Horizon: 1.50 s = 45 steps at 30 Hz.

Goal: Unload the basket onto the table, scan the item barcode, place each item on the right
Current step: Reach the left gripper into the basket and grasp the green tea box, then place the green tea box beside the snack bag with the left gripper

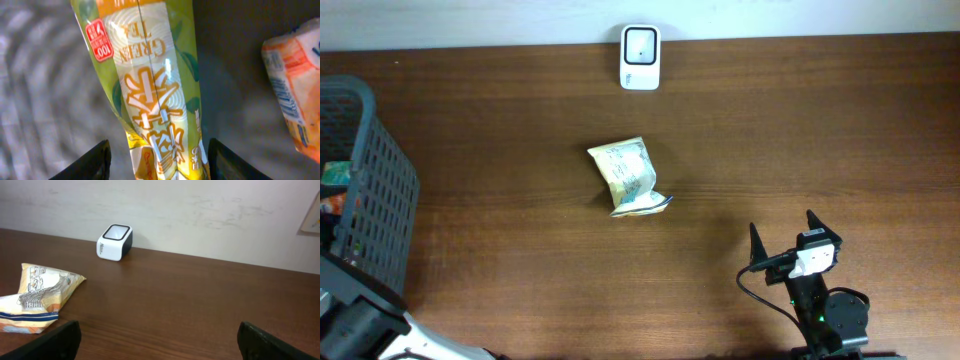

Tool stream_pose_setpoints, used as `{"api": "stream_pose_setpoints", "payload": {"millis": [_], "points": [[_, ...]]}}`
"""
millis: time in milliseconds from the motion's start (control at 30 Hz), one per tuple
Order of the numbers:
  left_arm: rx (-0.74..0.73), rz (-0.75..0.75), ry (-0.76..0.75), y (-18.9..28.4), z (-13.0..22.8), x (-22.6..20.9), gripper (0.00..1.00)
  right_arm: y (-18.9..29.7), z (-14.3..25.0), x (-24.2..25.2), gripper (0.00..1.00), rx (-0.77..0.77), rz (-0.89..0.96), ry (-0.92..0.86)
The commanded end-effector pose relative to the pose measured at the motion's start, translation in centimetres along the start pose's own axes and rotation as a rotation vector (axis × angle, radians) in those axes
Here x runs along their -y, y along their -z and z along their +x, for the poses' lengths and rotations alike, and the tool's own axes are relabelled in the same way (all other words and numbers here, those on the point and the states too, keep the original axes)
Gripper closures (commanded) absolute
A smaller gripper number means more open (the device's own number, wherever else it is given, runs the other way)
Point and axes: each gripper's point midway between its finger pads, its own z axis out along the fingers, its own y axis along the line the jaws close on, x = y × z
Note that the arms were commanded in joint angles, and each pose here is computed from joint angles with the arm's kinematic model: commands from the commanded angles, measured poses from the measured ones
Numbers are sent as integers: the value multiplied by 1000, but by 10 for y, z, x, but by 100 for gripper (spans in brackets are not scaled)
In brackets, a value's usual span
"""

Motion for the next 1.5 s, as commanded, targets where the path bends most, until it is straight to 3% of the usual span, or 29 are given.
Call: {"api": "stream_pose_setpoints", "payload": {"millis": [0, 67, 133, 267, 467, 633, 800, 867, 967, 1067, 1133, 1333, 1467], "points": [[-8, -36, -2, -15, 3, -4, 43, 0, 2, 0, 1, 0, 4, -4], [-32, -52, -10, -25, 8, -5, 51, 0, 2, 0, 1, -1, 5, -4], [-41, -60, -16, -27, 11, -6, 72, 0, 2, 0, 1, -1, 5, -4], [-50, -60, -17, -26, 13, -7, 93, 0, 2, 0, 1, -1, 5, -4], [-36, 124, -64, 22, -3, 20, 100, 0, 2, 0, 1, 0, 5, -4], [146, 487, -56, 159, -36, 51, 99, 0, 2, 0, 1, 0, 4, -4], [345, 781, -127, 301, -24, 58, 100, 0, 2, 0, 2, -1, 4, -4], [436, 861, -179, 351, -5, 57, 100, 0, 2, 0, 1, 0, 4, -3], [519, 1018, -391, 423, 63, 74, 100, 0, 2, 0, 1, 0, 5, -4], [439, 1065, -616, 429, 127, 100, 99, 0, 2, 0, 1, -1, 4, -4], [316, 1001, -746, 408, 177, 115, 98, 0, 2, 0, 1, -1, 5, -4], [-59, 598, -1184, 296, 327, 150, 100, 0, 2, 0, 1, 0, 4, -3], [-209, 387, -1328, 231, 387, 158, 100, 0, 2, 0, 1, -1, 5, -4]]}}
